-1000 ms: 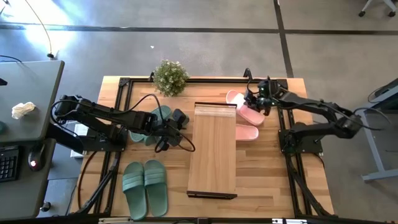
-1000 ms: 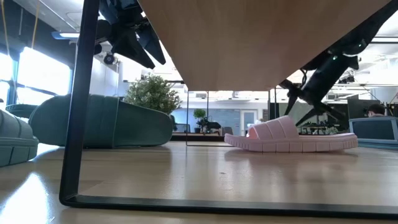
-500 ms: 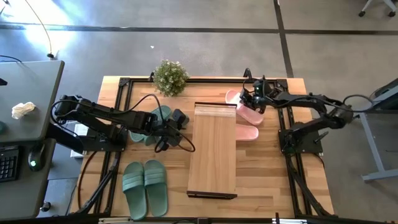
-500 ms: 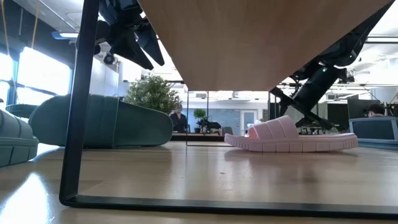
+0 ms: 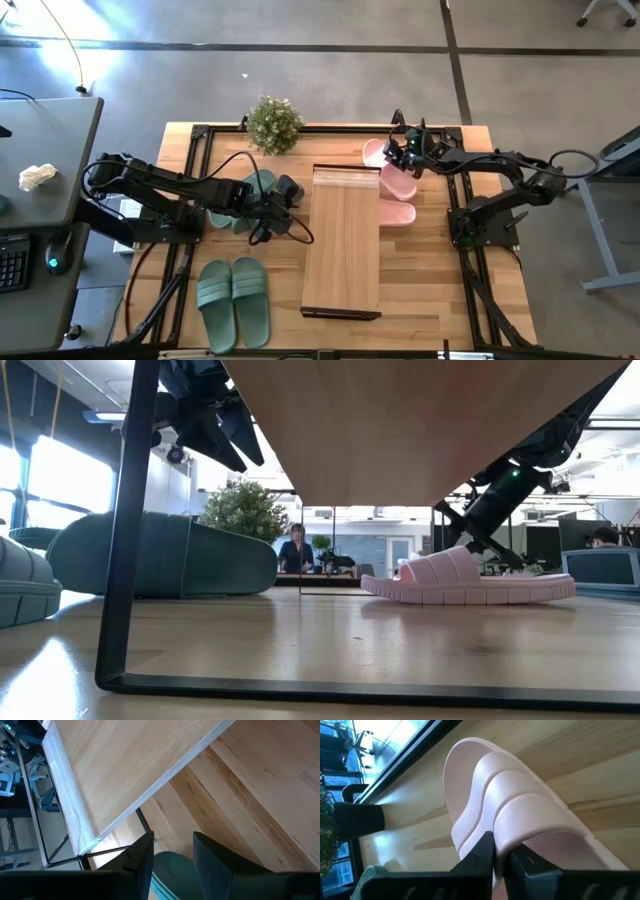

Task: Pick and place slides into the shelf
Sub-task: Put the pink slipper under the shelf

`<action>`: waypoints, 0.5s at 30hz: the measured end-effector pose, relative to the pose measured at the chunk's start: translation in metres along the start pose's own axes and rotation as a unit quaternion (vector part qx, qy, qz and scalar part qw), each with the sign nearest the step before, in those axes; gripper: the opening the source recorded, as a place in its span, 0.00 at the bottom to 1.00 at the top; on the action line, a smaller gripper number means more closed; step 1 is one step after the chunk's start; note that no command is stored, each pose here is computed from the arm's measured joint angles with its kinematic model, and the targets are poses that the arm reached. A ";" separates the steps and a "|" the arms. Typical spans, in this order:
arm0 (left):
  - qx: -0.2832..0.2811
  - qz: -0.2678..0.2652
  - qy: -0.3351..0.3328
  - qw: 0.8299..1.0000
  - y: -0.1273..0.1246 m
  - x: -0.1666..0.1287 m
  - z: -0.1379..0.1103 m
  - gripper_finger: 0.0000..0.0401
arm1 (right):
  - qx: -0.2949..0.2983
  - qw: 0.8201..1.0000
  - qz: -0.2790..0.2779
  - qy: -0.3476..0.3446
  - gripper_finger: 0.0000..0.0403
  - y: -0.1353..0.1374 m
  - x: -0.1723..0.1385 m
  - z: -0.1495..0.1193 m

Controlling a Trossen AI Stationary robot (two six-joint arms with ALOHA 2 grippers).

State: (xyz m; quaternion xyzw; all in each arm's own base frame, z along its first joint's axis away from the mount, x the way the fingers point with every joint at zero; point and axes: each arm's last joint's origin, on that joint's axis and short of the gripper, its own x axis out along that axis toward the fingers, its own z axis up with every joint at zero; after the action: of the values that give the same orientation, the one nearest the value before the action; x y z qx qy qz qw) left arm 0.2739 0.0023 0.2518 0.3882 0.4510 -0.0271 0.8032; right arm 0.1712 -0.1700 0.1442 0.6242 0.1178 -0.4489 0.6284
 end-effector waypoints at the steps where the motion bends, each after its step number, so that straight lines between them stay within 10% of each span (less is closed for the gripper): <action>1: 0.000 0.000 0.000 1.000 0.000 0.000 0.000 0.30 | 0.000 1.000 0.001 -0.003 0.02 0.000 0.000 0.000; 15: -0.008 -0.003 0.003 1.000 -0.001 0.000 -0.001 0.30 | -0.086 0.983 0.052 -0.151 0.00 0.072 -0.067 0.029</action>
State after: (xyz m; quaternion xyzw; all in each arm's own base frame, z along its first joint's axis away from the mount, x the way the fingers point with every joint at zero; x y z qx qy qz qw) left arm 0.2732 0.0023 0.2513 0.3809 0.4548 -0.0249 0.8046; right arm 0.1720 -0.1806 0.2460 0.4983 0.0267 -0.4929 0.7128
